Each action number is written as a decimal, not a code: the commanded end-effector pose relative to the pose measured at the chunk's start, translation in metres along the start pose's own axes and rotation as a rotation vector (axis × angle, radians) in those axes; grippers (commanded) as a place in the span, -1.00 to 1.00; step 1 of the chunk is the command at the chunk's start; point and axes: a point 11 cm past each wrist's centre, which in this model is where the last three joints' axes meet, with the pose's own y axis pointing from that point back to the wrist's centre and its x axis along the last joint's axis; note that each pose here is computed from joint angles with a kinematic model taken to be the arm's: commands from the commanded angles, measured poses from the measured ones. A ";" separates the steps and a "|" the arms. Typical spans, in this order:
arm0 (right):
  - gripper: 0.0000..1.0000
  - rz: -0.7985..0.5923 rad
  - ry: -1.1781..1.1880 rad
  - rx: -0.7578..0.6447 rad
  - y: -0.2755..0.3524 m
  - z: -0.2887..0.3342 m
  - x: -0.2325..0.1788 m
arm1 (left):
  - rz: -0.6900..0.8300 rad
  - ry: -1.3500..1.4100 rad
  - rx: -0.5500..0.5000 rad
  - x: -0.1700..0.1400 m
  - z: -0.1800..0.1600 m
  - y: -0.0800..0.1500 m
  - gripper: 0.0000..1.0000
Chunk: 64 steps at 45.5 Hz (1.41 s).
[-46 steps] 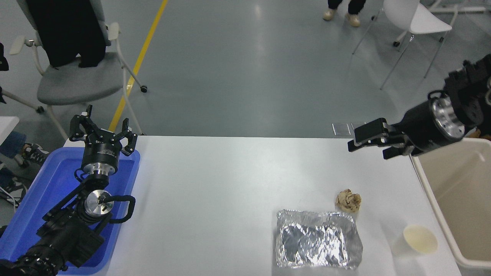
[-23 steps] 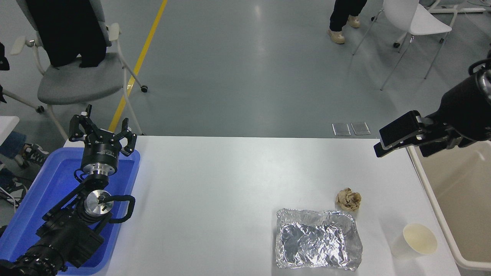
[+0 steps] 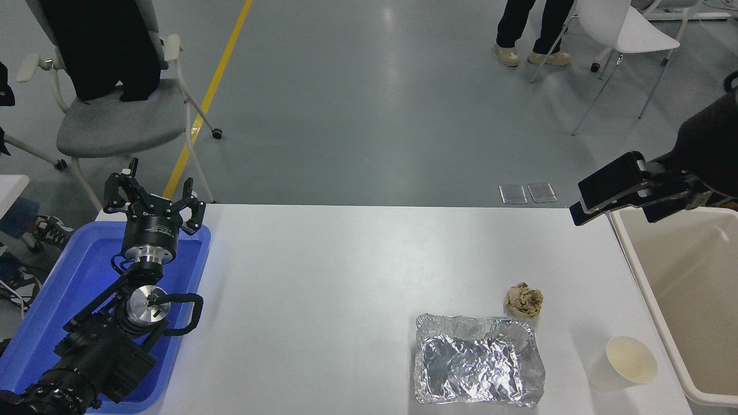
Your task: Pick up paper cup place in dustbin
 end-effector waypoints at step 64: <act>1.00 -0.046 -0.071 -0.107 -0.232 0.193 -0.140 | 0.001 0.001 -0.002 0.000 0.000 0.000 0.98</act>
